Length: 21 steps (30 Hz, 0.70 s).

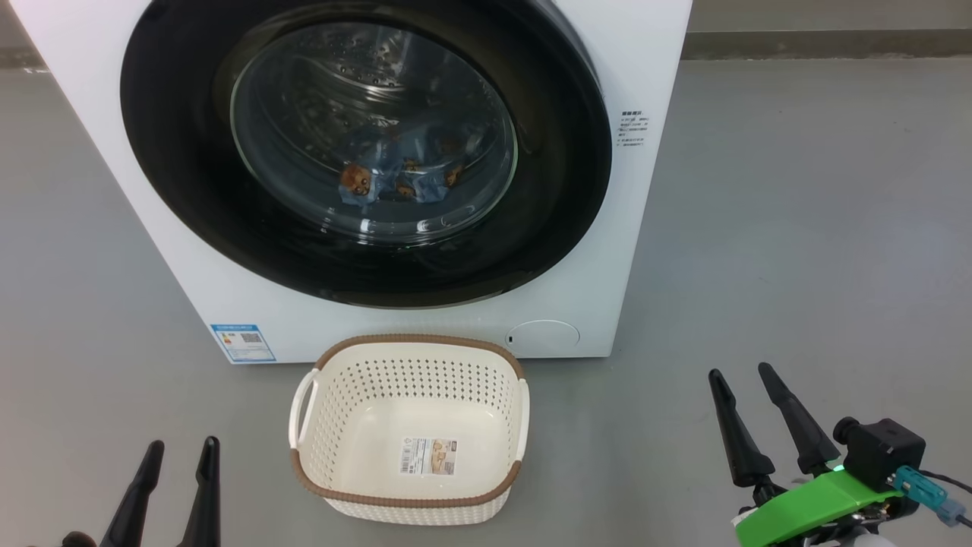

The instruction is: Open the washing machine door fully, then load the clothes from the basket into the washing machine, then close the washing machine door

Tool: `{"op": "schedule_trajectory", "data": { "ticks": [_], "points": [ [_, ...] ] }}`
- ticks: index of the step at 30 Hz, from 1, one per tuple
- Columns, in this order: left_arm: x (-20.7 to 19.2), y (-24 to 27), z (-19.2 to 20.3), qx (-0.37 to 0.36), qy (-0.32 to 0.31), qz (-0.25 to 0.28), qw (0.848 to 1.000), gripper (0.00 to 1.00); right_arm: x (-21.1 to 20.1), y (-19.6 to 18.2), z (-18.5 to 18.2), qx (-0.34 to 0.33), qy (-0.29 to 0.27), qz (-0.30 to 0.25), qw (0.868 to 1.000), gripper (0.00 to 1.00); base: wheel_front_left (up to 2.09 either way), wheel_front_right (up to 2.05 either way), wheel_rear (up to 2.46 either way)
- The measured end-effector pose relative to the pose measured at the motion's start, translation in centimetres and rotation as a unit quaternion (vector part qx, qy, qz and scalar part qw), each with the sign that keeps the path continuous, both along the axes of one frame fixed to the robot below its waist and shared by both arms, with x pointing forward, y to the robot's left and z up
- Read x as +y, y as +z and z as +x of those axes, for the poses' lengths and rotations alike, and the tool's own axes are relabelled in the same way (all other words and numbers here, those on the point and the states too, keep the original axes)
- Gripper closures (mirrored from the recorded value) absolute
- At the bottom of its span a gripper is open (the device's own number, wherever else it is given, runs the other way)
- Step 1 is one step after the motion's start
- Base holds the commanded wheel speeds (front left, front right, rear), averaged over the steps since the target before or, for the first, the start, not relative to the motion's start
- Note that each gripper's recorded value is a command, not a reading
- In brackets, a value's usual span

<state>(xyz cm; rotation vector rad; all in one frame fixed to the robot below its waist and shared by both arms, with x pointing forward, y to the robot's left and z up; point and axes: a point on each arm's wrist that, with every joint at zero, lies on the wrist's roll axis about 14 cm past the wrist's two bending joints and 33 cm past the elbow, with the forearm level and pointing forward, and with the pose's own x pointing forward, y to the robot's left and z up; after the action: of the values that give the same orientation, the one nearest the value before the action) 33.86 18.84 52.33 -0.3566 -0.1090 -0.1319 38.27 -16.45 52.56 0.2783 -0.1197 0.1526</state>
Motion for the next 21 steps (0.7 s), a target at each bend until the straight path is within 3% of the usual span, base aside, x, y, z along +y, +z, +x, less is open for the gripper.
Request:
{"op": "schedule_trajectory", "data": {
  "ticks": [21],
  "points": [
    [-0.48,0.23,-0.14,-0.004,-0.006,0.003,1.000,0.00,0.24,0.13,-0.08,-0.003,-0.002,-0.004,1.000,0.00,0.00,0.00,0.00]
  ]
}}
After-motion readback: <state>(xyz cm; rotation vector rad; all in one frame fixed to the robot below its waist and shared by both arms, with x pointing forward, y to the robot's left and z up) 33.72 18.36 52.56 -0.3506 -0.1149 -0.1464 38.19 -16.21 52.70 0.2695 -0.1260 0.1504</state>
